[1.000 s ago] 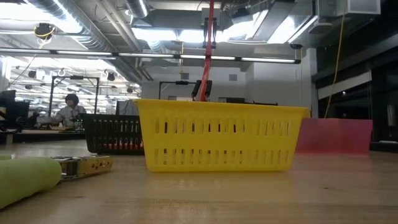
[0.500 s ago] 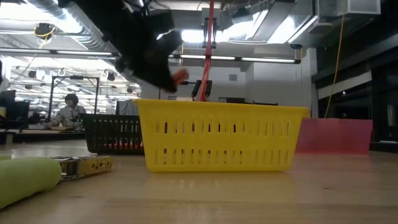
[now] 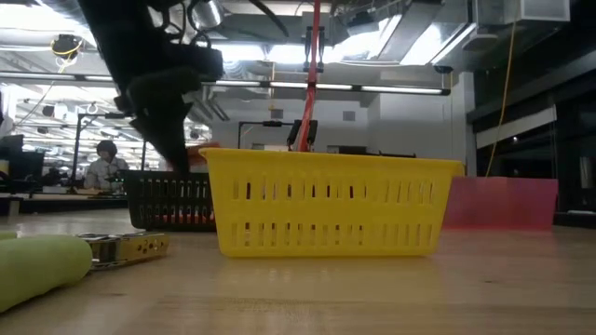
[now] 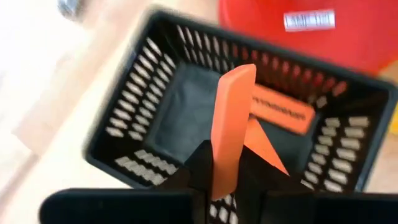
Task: Pick & Place School Supplies
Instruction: Put the orange eraser into the black bin
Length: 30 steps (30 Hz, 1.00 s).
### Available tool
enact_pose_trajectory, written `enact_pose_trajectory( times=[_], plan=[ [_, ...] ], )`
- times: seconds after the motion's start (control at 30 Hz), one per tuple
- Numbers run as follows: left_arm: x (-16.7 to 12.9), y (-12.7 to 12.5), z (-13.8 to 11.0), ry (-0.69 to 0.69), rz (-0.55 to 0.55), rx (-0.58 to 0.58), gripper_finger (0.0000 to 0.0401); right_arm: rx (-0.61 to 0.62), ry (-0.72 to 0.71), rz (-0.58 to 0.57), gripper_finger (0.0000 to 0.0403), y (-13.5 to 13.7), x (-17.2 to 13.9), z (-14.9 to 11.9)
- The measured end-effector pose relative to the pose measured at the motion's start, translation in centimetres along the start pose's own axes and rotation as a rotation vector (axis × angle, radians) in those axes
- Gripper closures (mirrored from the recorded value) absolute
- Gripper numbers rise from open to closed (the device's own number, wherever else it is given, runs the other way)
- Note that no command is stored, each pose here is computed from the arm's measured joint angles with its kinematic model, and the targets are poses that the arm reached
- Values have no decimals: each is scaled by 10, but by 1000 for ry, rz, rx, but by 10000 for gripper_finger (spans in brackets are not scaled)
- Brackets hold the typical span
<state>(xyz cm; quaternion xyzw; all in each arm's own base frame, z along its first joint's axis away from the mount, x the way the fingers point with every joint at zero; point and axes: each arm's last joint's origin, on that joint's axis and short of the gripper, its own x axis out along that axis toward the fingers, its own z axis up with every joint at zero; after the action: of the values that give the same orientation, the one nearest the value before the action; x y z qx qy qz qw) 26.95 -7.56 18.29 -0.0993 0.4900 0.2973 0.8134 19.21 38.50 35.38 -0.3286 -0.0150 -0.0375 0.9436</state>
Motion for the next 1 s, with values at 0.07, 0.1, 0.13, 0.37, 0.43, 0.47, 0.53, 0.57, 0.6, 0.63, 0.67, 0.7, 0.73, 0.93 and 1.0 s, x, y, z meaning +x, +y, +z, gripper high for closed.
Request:
enact_pose_trajectory(
  times=[0.07,0.1,0.13,0.37,0.43,0.47,0.53,0.57,0.6,0.63,0.67,0.7,0.73,0.93,1.0],
  plan=[
    [-2,-1,-1,-40,22,6,355,4,5,-11,244,-1,0,1],
    [-2,-2,-1,-46,25,2,337,4,10,-15,244,-1,0,0],
    [-2,-2,-1,-52,28,-2,315,3,12,-17,244,-1,0,0],
    [-7,-6,-5,-115,65,41,165,-17,40,-46,244,-2,0,0],
    [-9,-9,-8,-160,80,58,147,-13,59,-61,244,-3,0,-1],
    [-12,-12,-9,-195,80,62,143,-11,68,-64,244,-2,0,-2],
    [-20,-23,-14,-307,73,78,140,-15,86,-63,244,0,2,-6],
    [-26,-29,-17,-378,67,88,141,-19,100,-64,244,2,3,-8],
    [-33,-37,-21,-452,58,103,142,-22,118,-71,244,3,5,-11],
    [-40,-44,-25,-528,52,127,144,-21,140,-86,244,3,7,-14],
    [-49,-52,-29,-604,52,152,147,-22,164,-104,244,4,9,-18],
    [-58,-58,-35,-677,64,186,149,-23,186,-120,244,4,11,-22],
    [-67,-64,-42,-746,81,217,152,-23,204,-130,244,5,13,-27],
    [-107,-77,-77,-1013,216,216,167,103,319,-178,244,-19,15,-70],
    [-109,-77,-81,-1016,205,223,172,183,388,-217,244,-32,14,-96]
  ],
)
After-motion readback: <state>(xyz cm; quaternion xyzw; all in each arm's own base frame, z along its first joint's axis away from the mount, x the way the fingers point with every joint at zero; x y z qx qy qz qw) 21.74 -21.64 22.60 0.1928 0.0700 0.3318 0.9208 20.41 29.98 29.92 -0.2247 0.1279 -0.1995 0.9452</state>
